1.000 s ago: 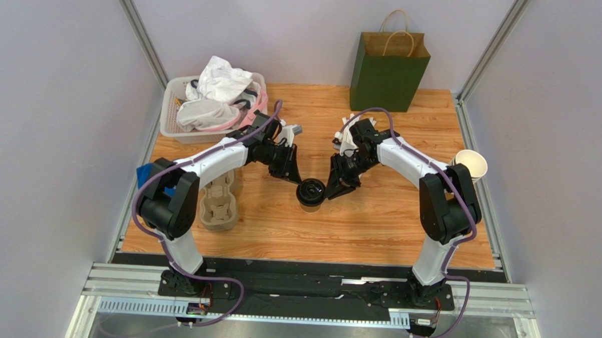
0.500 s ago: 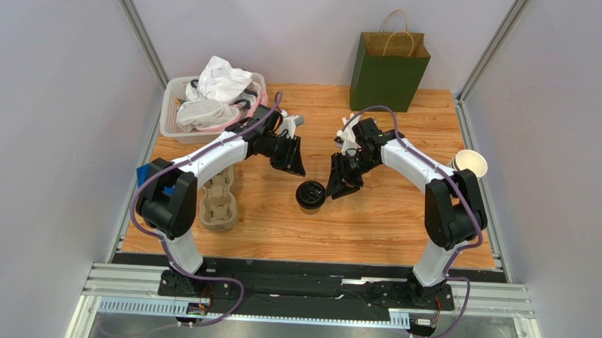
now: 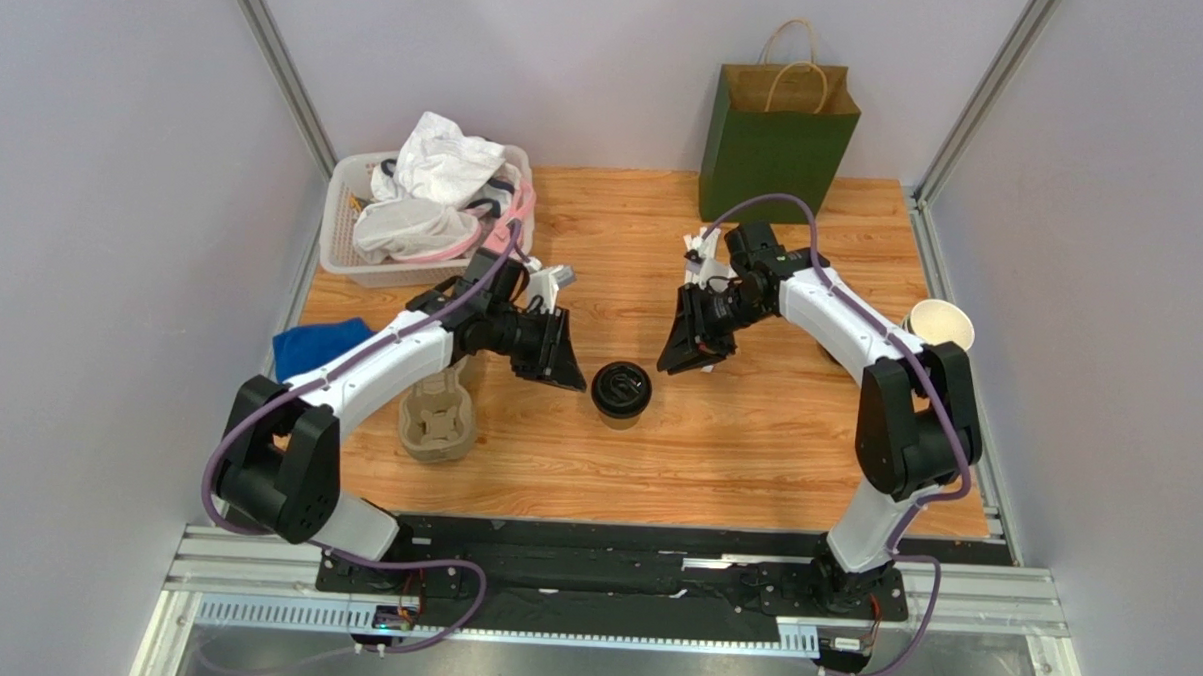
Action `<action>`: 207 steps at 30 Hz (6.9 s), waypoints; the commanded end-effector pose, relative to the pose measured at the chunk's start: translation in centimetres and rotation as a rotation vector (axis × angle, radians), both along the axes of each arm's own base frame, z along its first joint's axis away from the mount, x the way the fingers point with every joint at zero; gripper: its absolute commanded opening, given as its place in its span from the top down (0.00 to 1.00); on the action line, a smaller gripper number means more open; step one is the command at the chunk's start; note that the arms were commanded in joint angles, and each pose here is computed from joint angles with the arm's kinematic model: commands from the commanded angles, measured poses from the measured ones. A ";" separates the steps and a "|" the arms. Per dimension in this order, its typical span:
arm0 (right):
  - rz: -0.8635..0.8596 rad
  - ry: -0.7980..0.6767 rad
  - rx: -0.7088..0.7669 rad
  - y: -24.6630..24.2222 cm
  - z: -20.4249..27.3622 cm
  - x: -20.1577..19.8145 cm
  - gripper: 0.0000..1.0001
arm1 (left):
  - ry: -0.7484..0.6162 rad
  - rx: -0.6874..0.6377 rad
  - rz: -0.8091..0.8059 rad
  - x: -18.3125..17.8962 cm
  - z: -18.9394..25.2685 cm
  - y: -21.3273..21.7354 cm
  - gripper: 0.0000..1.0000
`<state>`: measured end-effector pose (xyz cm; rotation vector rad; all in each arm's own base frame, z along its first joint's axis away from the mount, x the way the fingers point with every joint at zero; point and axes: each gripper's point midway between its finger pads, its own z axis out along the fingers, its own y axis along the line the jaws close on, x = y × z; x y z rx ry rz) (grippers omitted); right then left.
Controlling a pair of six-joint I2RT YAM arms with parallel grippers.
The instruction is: Pack the takeout coffee
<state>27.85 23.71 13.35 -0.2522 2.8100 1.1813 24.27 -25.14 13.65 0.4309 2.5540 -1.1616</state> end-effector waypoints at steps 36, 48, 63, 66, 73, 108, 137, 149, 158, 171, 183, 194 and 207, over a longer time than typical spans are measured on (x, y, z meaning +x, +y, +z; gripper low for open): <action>0.013 0.045 -0.052 1.2 -5.0 0.1 0.94 | 0.057 0.068 -0.024 1.9 -4.3 -2.1 0.83; 0.018 0.089 -0.118 0.3 -7.6 -0.6 1.00 | 0.117 0.188 -0.006 1.5 -7.7 -0.9 0.85; 0.023 0.130 -0.140 0.1 -9.3 -1.1 1.00 | 0.165 0.331 0.009 1.7 -10.8 -0.1 0.94; 0.021 0.132 -0.144 0.0 -9.5 -1.3 1.00 | 0.170 0.352 0.009 1.5 -11.1 0.1 0.95; 0.045 0.088 -0.066 1.0 -6.8 -0.7 0.99 | 0.114 0.237 -0.012 2.2 -8.0 -1.7 0.93; 0.102 -0.211 0.105 0.2 5.0 0.7 0.23 | -0.272 -0.150 -0.054 3.7 8.5 -1.0 0.42; 0.412 -0.656 -0.500 5.9 1.6 -0.9 0.01 | -0.655 -0.217 0.199 1.6 20.5 9.9 0.04; 0.454 -0.590 -0.479 7.1 -0.4 -1.4 0.06 | -0.656 -0.235 0.215 1.6 20.5 9.9 0.04; 0.465 -0.578 -0.469 7.7 -0.8 -1.3 0.25 | -0.645 -0.224 0.244 2.3 20.2 10.4 0.05; 0.431 -0.748 -0.466 11.2 1.8 3.9 0.36 | -0.489 -0.260 0.454 5.7 18.3 15.4 0.09; 0.377 -0.893 -0.375 17.9 3.4 11.0 0.36 | -0.469 -0.147 0.485 5.3 16.2 18.3 0.10; 0.418 -0.929 -0.382 19.3 2.3 12.6 0.33 | -0.424 -0.125 0.495 4.5 14.2 18.8 0.10; 0.444 -0.894 -0.387 19.5 0.7 12.4 0.16 | -0.368 -0.119 0.492 4.7 12.9 19.1 0.10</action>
